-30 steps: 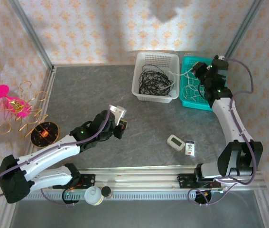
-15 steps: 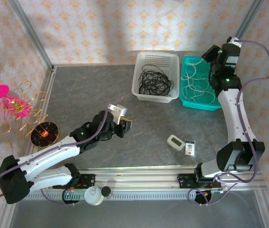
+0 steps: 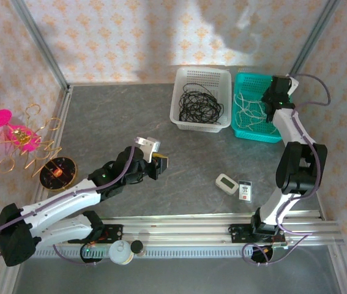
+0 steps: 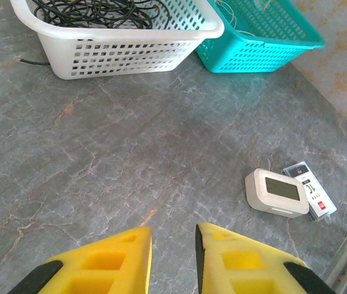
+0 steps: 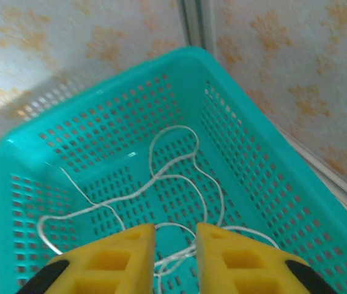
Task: Untangle the cables
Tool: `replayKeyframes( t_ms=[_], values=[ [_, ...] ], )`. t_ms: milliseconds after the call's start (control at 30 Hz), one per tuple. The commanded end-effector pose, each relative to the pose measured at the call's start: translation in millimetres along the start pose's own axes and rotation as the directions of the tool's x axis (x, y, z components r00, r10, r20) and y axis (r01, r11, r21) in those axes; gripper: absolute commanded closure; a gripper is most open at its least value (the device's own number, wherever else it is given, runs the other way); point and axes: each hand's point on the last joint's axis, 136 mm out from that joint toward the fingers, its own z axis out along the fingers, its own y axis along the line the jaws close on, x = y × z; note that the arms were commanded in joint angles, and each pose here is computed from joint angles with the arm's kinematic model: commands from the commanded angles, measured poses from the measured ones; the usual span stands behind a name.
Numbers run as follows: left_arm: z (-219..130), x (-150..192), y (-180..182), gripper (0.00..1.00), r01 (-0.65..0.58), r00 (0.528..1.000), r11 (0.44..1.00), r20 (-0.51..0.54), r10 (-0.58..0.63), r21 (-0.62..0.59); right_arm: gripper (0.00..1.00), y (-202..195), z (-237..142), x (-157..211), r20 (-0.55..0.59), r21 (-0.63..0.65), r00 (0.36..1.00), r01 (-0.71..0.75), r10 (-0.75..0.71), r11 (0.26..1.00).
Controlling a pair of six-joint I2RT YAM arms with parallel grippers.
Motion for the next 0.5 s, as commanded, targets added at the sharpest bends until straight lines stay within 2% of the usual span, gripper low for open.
replayKeyframes(
  t_ms=[0,133,200,300,367,400,467],
  values=[
    [-1,-3,-4,0.74,0.014,1.0,1.0,0.026,-0.014,0.012,0.68,-13,-15,-16,0.081,0.058,0.997,0.0,-0.005,0.998],
    [2,0,-3,0.72,0.016,1.0,1.0,0.016,-0.017,0.014,0.61,-28,-21,-4,0.069,0.109,0.998,-0.005,-0.002,0.994],
    [2,-1,-2,0.72,0.019,0.999,1.0,0.025,-0.019,0.007,0.6,-30,-29,4,0.063,0.084,0.998,-0.023,0.018,0.996],
    [1,-4,6,0.7,0.025,0.998,0.999,0.053,-0.023,-0.025,0.64,-26,-52,32,0.084,-0.02,0.996,-0.022,0.023,1.0],
    [2,-7,15,0.68,0.035,0.997,0.998,0.072,-0.03,-0.057,0.67,-13,-77,52,0.162,-0.081,0.986,0.05,-0.036,0.995],
    [2,-9,19,0.68,0.036,0.997,0.997,0.077,-0.031,-0.071,0.67,-11,-86,67,0.182,-0.113,0.982,0.074,-0.053,0.991],
    [1,-14,31,0.65,0.037,0.995,0.993,0.093,-0.027,-0.111,0.61,0,-105,92,0.27,-0.271,0.961,0.136,-0.061,0.953]
  ],
)
